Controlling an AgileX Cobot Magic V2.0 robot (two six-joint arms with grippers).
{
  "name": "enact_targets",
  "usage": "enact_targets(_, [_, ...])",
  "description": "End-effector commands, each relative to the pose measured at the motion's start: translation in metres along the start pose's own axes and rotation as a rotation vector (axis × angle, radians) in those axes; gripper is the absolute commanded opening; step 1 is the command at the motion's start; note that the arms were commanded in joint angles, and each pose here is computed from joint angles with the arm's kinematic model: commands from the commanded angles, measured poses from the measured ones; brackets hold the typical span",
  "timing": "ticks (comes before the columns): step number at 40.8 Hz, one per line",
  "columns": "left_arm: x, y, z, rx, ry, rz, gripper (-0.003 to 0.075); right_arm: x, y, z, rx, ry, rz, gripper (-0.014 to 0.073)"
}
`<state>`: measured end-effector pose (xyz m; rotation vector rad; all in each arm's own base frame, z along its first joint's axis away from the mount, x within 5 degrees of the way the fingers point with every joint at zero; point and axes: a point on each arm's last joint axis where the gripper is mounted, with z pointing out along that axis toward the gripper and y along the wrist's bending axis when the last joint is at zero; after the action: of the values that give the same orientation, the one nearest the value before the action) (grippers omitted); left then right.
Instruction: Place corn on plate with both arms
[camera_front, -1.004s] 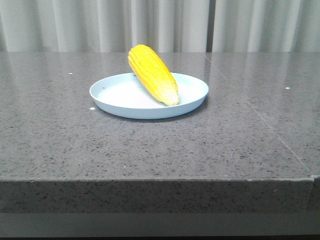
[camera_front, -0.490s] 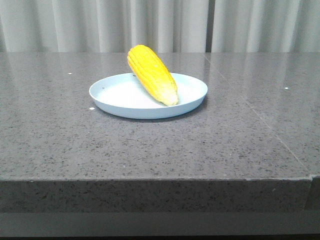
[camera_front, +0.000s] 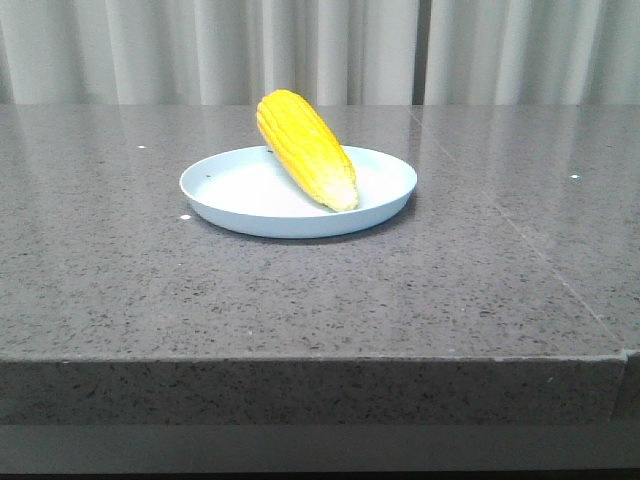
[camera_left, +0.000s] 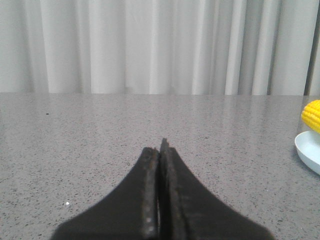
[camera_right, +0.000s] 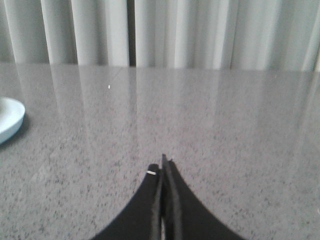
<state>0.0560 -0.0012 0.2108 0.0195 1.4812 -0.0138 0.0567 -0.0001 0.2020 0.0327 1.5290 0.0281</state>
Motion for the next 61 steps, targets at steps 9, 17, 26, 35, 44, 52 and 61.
enact_targets(9, [-0.0011, -0.0006, -0.001, 0.011, -0.075, -0.021, -0.002, -0.0168, -0.0005, -0.0029, 0.009, -0.129, -0.007, -0.0067])
enact_targets(17, [-0.0011, -0.0006, -0.001, 0.011, -0.075, -0.021, -0.002, -0.0178, -0.0004, -0.003, 0.003, -0.14, 0.072, -0.0067])
enact_targets(26, [-0.0011, -0.0006, -0.001, 0.011, -0.075, -0.021, -0.002, -0.0183, 0.0001, -0.0032, -0.002, -0.147, 0.059, -0.0067])
enact_targets(35, [-0.0011, -0.0006, -0.001, 0.011, -0.075, -0.021, -0.002, -0.0199, 0.0001, -0.0034, 0.0, -0.164, 0.034, -0.0067])
enact_targets(44, [-0.0011, -0.0006, -0.001, 0.011, -0.075, -0.021, -0.002, -0.0204, -0.0001, -0.0035, 0.002, -0.169, 0.022, -0.0067])
enact_targets(52, [-0.0011, -0.0006, -0.001, 0.011, -0.075, -0.021, -0.002, -0.0205, -0.0001, -0.0035, 0.002, -0.171, 0.022, -0.0067])
enact_targets(61, [-0.0011, -0.0006, -0.001, 0.011, -0.075, -0.021, -0.002, -0.0203, -0.0001, -0.0034, 0.002, -0.169, 0.022, -0.0067])
